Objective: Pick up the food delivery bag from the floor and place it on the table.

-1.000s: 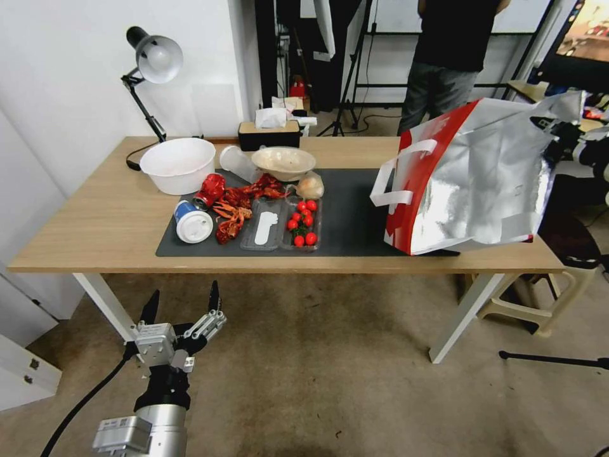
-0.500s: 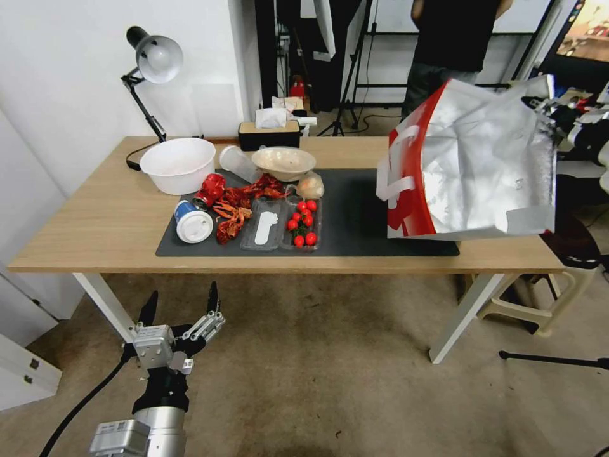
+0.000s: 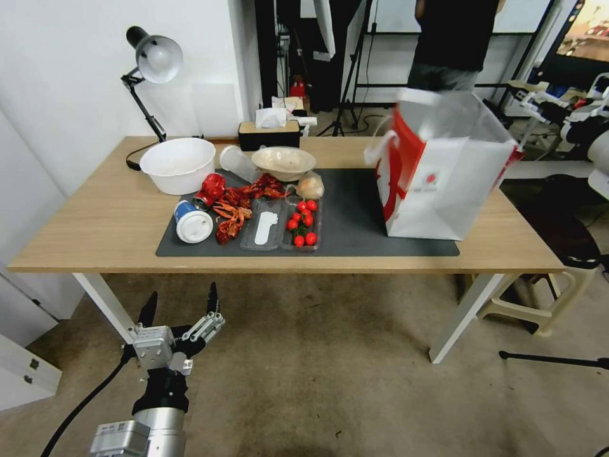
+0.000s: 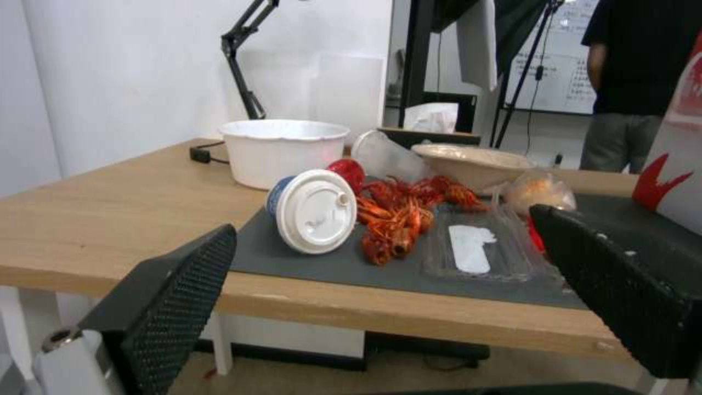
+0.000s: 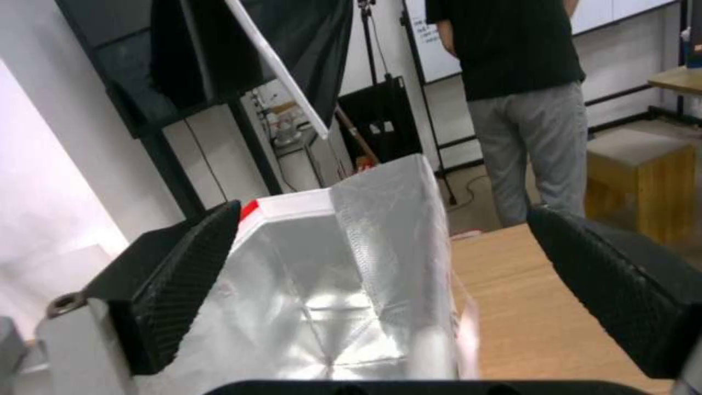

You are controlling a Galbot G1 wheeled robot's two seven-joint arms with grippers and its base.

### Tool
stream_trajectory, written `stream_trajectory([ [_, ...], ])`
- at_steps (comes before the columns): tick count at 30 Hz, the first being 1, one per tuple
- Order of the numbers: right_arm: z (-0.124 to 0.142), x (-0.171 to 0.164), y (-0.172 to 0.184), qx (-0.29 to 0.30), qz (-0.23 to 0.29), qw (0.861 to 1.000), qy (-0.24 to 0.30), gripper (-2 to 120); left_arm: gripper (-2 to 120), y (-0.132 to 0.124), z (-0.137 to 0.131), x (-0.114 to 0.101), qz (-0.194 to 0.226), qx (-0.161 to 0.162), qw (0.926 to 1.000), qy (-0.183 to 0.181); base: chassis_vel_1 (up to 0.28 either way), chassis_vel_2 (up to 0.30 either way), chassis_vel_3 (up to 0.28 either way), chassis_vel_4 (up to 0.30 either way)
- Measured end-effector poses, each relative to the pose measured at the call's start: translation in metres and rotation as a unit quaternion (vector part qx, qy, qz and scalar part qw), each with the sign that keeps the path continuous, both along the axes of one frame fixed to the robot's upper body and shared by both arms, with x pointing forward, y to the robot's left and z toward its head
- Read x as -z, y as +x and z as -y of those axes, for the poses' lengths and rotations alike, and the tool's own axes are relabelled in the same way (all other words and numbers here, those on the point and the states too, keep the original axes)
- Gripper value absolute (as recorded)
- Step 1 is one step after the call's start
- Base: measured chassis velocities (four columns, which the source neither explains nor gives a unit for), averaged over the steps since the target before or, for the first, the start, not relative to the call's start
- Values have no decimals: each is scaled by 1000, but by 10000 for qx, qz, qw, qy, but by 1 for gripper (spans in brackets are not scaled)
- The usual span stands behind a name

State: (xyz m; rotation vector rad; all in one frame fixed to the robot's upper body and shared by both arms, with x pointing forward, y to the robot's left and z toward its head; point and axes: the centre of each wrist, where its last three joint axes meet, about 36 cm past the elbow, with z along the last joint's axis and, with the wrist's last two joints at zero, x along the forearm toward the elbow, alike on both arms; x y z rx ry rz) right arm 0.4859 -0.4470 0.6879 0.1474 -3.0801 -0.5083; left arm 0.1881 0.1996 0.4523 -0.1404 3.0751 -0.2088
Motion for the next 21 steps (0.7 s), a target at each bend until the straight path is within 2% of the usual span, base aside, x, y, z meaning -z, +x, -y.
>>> stream_trajectory([
  [6,-5,-2,-10,-68,48,10000,-48,100,100,0,0,0,8,-10,10000,4,0,0,0,0],
  [9,-5,1,-32,-150,209,9983,-523,100,100,3,-2,-4,54,-21,10000,18,0,0,0,0],
  [10,-5,1,-32,-150,209,9983,-523,100,100,3,-2,-4,54,-21,10000,18,0,0,0,0],
  [12,-8,14,-42,-301,415,9929,-1074,100,100,4,-2,-5,82,-40,10000,18,0,0,0,0],
  [13,-8,14,-42,-301,415,9929,-1074,100,100,4,-2,-5,82,-40,10000,18,0,0,0,0],
  [15,-15,28,-53,-413,801,9819,-1667,100,100,6,-2,-6,112,-61,9999,17,0,0,0,0],
  [21,-39,62,-74,-562,1305,9700,-1973,100,100,8,-4,-7,158,-66,9998,40,0,0,0,0],
])
